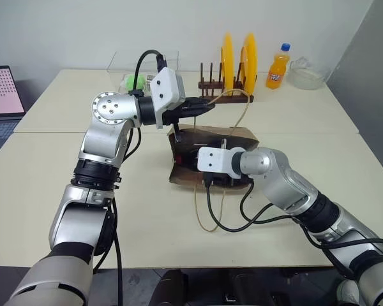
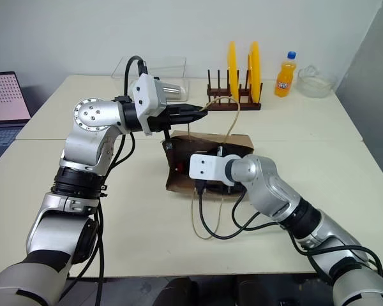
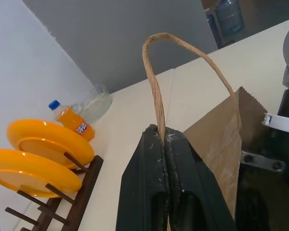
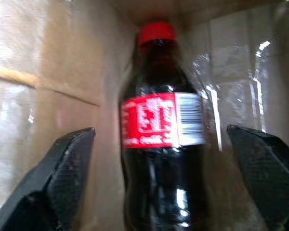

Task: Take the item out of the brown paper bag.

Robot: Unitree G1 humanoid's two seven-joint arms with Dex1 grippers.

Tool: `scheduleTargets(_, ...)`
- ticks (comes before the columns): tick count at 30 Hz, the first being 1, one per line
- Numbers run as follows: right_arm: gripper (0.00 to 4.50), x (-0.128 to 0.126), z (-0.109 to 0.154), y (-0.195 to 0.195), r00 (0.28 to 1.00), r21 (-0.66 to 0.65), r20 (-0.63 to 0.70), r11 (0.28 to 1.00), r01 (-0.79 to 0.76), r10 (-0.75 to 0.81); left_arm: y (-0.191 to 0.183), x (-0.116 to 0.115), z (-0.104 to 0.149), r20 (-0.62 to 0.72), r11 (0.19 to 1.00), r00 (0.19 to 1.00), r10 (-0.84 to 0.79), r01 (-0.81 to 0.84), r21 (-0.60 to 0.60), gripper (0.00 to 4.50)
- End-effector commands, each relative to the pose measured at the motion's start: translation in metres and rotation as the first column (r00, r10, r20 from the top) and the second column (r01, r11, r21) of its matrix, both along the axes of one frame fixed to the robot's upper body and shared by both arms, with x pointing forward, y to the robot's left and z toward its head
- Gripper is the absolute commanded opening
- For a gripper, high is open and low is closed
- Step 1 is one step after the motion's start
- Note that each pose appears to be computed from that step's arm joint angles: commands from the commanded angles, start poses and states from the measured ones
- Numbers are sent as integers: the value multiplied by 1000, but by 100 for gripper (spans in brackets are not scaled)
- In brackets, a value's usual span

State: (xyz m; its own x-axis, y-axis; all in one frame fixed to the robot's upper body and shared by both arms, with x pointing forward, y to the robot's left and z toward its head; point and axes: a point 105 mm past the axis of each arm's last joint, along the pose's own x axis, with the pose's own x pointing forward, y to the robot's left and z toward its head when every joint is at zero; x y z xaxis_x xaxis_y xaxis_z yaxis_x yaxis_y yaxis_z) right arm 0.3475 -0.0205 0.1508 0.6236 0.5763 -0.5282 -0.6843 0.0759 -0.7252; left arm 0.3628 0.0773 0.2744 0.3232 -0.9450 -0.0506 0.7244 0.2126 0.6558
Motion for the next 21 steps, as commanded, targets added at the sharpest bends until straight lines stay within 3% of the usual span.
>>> scheduleTargets(1, 445, 5, 3, 2, 999, -42, 43, 999, -1, 3, 2, -4, 16, 60, 1000, 998, 7, -5, -23, 0)
scheduleTargets(9, 445, 25, -19, 1, 998, -186, 52, 982, 38, -29, 1, -5, 14, 55, 1000, 998, 1, 0, -17, 0)
scheduleTargets(14, 445, 31, -24, 2, 998, -190, 41, 980, 52, -45, 1, -5, 13, 54, 1000, 999, 0, 1, -15, 0)
scheduleTargets(17, 386, 29, -24, 4, 999, -186, 37, 982, 44, -38, 2, -5, 12, 52, 1000, 999, 4, -3, -13, 0)
scheduleTargets(19, 317, 27, -22, 3, 999, -186, 40, 982, 39, -32, 3, -5, 11, 51, 1000, 999, 8, -8, -12, 0)
scheduleTargets(21, 302, 25, -14, 4, 998, -179, 64, 984, 26, -14, 5, -4, 10, 52, 1000, 999, 13, -13, -8, 0)
